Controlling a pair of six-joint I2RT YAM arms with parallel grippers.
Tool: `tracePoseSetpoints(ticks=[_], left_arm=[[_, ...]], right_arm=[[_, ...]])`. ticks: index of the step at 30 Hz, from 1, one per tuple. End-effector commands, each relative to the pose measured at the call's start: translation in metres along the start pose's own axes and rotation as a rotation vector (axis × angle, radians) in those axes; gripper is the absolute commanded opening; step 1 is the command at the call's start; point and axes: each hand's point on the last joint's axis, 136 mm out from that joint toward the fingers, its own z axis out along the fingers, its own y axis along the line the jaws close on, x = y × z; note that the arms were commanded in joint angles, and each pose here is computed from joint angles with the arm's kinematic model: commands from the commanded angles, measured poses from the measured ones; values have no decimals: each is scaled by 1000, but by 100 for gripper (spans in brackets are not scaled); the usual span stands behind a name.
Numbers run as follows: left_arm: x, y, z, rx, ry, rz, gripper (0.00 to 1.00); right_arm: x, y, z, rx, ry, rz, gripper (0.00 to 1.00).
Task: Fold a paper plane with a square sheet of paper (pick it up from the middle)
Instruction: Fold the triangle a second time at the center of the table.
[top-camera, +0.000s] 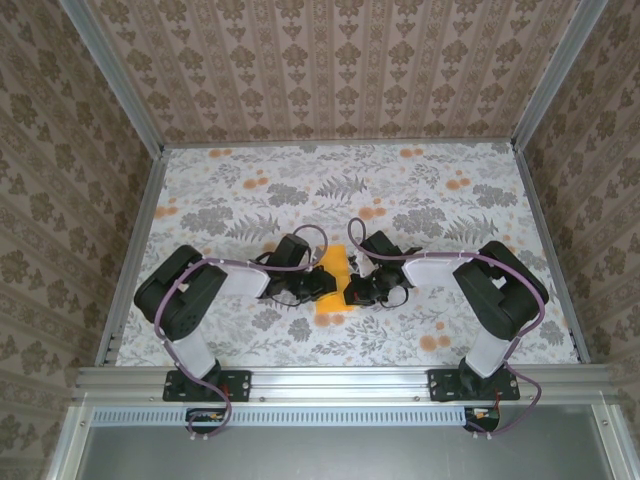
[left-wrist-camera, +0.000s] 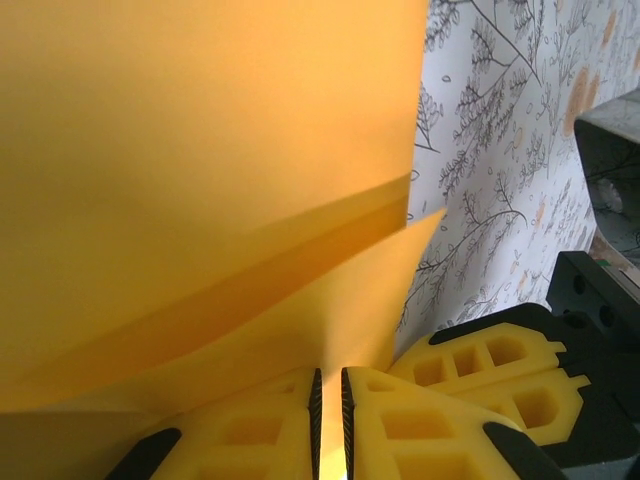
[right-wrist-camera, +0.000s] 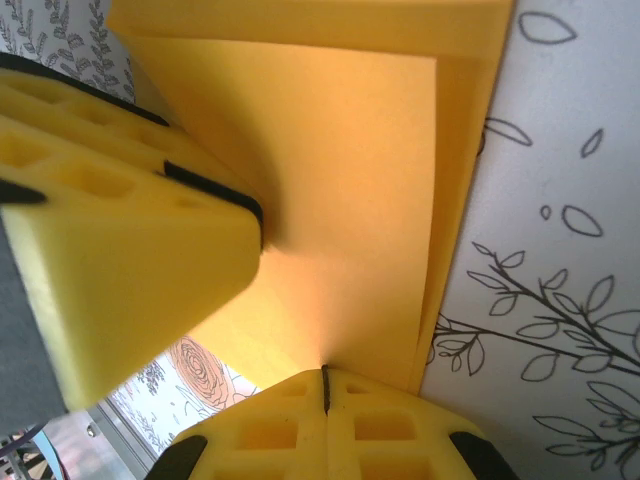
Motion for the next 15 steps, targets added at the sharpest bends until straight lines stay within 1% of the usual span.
tracePoseSetpoints(ticks=[1,7,10,15], left_arm=[[-8,42,-11,-113,-53,-88,16],[-22,60,-25,-163,-87,-107,16],[-32,65,-34,-198,-110,-92,16],[-48,59,-49,-254,-132,-39,16]], right_arm=[[43,-54,9,173,113,117,2],[48,-61,9,190,122,133,2],[49,-62,8,191,122,137,2],[47,-60,8,187,120,135,2]])
